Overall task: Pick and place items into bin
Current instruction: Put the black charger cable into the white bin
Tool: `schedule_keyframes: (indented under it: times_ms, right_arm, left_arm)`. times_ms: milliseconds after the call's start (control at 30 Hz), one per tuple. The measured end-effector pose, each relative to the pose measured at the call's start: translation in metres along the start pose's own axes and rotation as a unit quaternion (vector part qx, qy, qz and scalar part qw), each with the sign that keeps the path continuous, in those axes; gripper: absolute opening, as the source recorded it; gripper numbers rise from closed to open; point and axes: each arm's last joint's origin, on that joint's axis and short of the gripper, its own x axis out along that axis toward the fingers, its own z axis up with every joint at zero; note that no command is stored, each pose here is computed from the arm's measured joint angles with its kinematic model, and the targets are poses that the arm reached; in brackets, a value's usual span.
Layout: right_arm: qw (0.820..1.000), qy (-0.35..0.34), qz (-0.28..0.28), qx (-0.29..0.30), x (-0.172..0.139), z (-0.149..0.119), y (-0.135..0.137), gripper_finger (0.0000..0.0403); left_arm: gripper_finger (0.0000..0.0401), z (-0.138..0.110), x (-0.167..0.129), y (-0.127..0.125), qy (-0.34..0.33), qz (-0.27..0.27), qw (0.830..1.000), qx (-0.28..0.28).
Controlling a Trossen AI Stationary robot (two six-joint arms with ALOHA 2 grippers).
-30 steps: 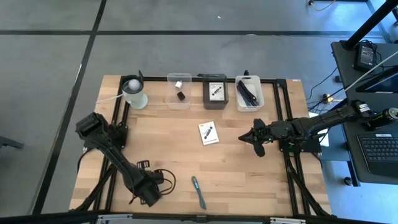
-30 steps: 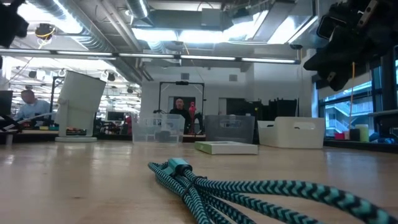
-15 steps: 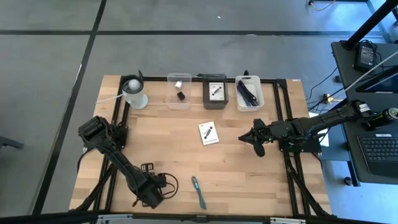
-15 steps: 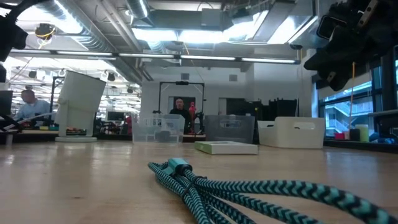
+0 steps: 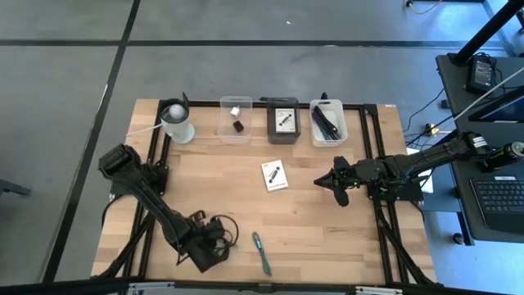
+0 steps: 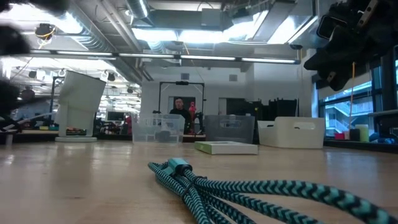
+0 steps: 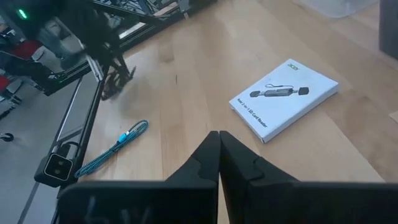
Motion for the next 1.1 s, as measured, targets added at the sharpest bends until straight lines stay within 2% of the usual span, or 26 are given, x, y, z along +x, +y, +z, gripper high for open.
schedule_keyframes:
  times_ms: [167, 333, 433, 633, 700, 767, 833, 900, 1000, 1100]
  right_arm:
    - [1.0, 0.0, 0.0, 0.0, 0.0, 0.0, 0.0, 0.0008]
    - [1.0, 0.0, 0.0, -0.001, 0.0, 0.0, 0.0, 0.0008]
    - [1.0, -0.001, 0.0, 0.0, 0.0, 0.0, 0.0, 0.0008]
    - [1.0, -0.018, 0.011, 0.003, 0.0, 0.004, 0.002, 0.0008]
    - [1.0, -0.024, 0.015, 0.004, 0.0, 0.005, 0.003, 0.0008]
    - [0.999, -0.033, 0.017, 0.006, 0.0, 0.006, 0.003, 0.0008]
    - [0.999, -0.051, 0.001, 0.009, 0.0, 0.009, 0.002, 0.0008]
    - [0.996, -0.081, -0.042, 0.016, 0.0, 0.012, -0.002, 0.0008]
    - [0.984, -0.139, -0.103, 0.031, -0.001, 0.02, -0.009, 0.0008]
    - [0.969, -0.195, -0.142, 0.05, -0.003, 0.032, -0.017, 0.0008]
  left_arm:
    - [0.0007, 0.029, -0.039, 0.017, -0.103, -0.022, 0.992, -0.068]
    - [0.0006, 0.068, -0.069, 0.048, -0.195, -0.02, 0.971, -0.136]
    - [0.0005, 0.092, -0.078, 0.068, -0.228, -0.006, 0.963, -0.14]
    - [0.0005, 0.153, -0.076, 0.109, -0.263, -0.006, 0.959, -0.102]
    - [0.0005, 0.177, -0.075, 0.126, -0.29, -0.017, 0.951, -0.105]
    - [0.0004, 0.2, -0.074, 0.148, -0.314, -0.03, 0.94, -0.132]
    - [0.0004, 0.221, -0.072, 0.174, -0.333, -0.048, 0.926, -0.169]
    - [0.0004, 0.238, -0.069, 0.2, -0.347, -0.067, 0.915, -0.196]
    - [0.0004, 0.26, -0.062, 0.232, -0.373, -0.096, 0.901, -0.199]
    - [0.0004, 0.28, -0.054, 0.257, -0.381, -0.112, 0.897, -0.195]
